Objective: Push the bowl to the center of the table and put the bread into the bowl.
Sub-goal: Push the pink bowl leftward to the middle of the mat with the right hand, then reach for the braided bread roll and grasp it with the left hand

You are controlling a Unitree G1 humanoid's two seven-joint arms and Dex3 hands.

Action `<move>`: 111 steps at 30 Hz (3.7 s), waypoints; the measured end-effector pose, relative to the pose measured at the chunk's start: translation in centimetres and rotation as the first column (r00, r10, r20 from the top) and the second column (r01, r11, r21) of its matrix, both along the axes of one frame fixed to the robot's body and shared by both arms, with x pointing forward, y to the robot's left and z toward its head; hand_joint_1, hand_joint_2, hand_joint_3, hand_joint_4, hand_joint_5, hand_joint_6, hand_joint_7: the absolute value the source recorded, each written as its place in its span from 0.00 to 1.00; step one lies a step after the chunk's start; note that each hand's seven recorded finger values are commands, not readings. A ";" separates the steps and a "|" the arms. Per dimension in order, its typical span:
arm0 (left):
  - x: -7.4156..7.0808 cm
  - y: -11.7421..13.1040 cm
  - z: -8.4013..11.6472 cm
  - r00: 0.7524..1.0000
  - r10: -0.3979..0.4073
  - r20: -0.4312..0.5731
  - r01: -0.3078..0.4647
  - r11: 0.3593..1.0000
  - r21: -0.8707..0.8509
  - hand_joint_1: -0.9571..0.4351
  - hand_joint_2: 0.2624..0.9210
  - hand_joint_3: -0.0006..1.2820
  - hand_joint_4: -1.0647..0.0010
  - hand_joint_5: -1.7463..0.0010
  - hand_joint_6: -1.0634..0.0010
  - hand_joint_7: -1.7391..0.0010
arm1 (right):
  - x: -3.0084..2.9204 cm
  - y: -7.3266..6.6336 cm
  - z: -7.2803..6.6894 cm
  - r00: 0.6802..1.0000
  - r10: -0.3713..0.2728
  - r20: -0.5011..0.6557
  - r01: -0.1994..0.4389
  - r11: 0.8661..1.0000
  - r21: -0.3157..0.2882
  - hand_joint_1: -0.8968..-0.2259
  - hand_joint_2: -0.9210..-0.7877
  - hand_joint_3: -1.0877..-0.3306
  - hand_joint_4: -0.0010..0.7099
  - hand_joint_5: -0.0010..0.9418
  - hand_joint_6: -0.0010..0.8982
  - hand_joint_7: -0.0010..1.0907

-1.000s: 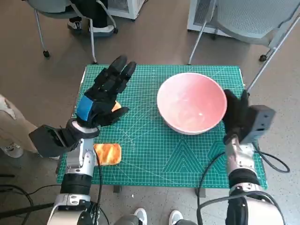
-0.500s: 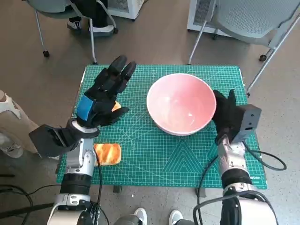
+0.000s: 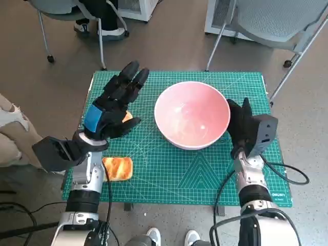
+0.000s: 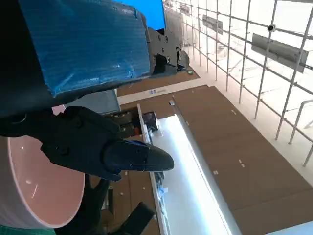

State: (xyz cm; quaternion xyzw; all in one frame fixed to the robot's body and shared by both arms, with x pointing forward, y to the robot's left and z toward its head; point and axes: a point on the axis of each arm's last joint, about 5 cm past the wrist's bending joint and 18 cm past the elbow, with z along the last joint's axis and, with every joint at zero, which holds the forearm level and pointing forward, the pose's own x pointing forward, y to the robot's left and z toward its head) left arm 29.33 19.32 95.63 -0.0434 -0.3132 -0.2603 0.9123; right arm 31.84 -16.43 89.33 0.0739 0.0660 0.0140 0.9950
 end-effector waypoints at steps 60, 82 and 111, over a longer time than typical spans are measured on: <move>-7.3 4.8 5.2 0.912 0.405 0.066 -0.292 0.528 0.797 0.42 0.68 0.00 0.73 0.97 0.57 0.94 | -0.58 0.3 8.7 0.522 0.304 0.797 -0.214 0.951 -0.223 0.37 0.00 0.42 0.24 0.01 0.21 0.14; -8.6 2.3 3.9 0.793 0.609 -0.004 -0.212 0.281 0.936 0.41 0.68 0.00 0.70 0.99 0.56 0.96 | -0.52 1.2 8.4 0.540 0.306 0.784 -0.243 0.949 -0.203 0.37 0.00 0.41 0.26 0.01 0.20 0.16; -6.2 1.8 0.4 0.760 0.635 -0.138 0.035 0.172 0.984 0.35 0.69 0.00 0.73 1.00 0.57 0.99 | -0.49 1.1 8.0 0.555 0.291 0.779 -0.246 0.952 -0.180 0.36 0.00 0.41 0.26 0.01 0.17 0.19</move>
